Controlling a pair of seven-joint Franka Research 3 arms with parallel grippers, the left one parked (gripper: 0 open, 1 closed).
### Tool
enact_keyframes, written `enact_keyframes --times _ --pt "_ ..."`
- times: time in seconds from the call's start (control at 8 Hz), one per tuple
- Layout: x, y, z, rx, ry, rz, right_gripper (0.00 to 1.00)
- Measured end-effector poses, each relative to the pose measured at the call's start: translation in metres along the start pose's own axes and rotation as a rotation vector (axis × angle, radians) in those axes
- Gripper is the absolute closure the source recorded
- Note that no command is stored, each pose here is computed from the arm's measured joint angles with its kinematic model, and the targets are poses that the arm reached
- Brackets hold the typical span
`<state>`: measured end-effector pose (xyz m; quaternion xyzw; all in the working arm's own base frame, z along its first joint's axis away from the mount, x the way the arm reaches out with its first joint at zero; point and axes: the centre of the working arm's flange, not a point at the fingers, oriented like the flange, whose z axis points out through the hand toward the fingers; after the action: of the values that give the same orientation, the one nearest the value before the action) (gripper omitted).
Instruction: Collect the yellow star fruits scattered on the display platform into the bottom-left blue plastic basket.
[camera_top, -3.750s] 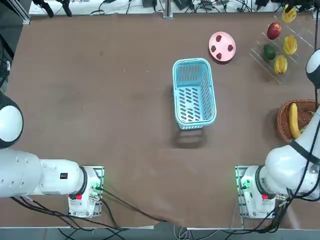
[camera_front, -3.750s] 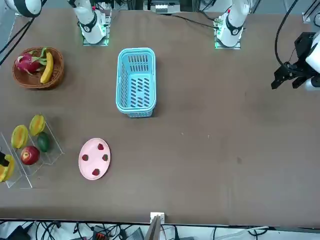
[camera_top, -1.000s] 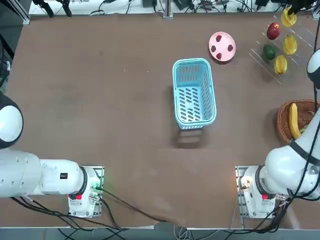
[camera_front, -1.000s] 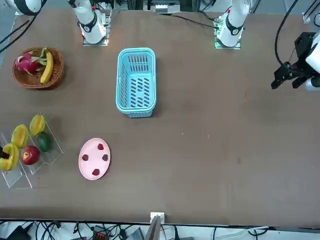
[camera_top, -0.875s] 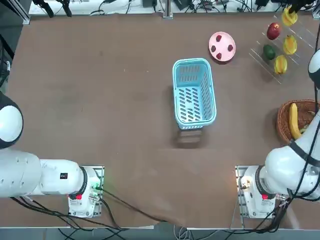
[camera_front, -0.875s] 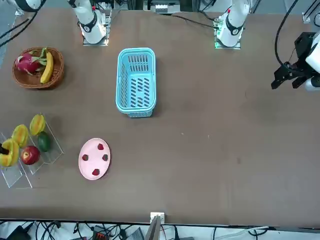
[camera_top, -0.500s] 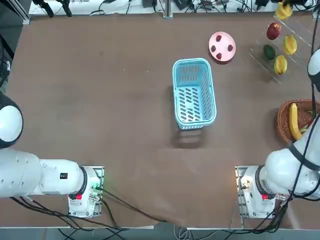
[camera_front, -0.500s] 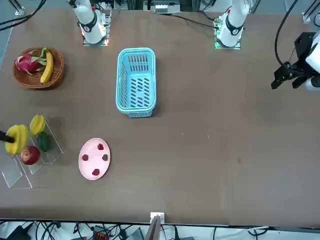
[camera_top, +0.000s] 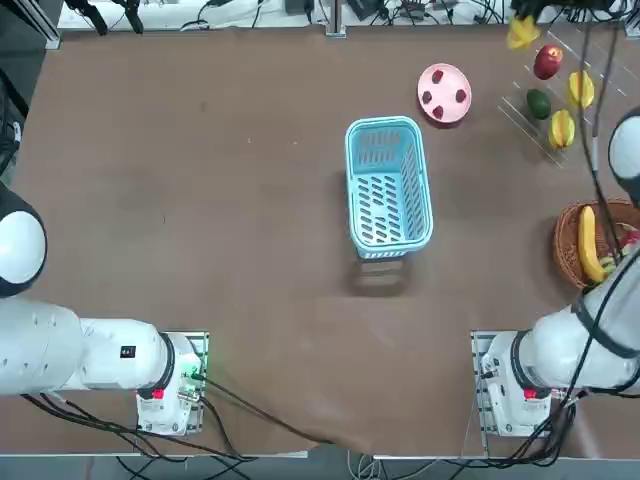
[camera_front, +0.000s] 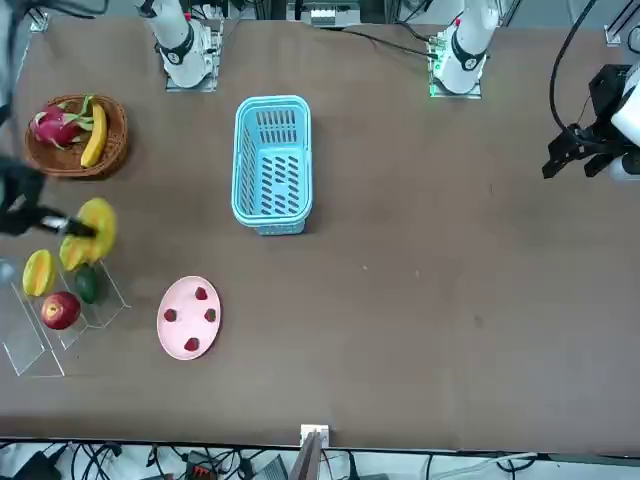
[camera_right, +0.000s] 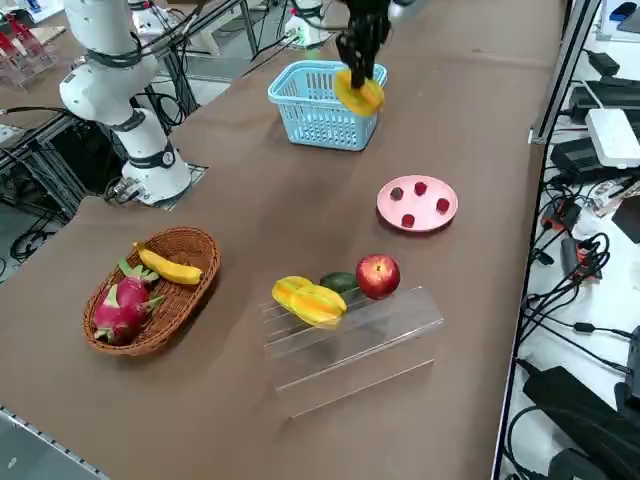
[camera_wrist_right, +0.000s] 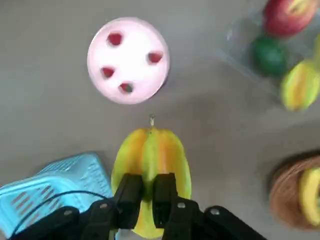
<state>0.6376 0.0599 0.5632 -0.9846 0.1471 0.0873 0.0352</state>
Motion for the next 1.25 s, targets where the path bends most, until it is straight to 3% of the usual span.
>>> enact_keyframes --times 0.5,0.88,1.0,1.25 --pt "-0.145 -0.169 0.091 -0.042 0.012 0.159 0.83" --pt "-0.213 -0.214 0.177 -0.071 0.023 0.165 0.82" --pt "-0.225 -0.209 0.194 -0.084 0.02 0.16 0.69" --pt "-0.234 -0.198 0.193 -0.084 0.026 0.182 0.32"
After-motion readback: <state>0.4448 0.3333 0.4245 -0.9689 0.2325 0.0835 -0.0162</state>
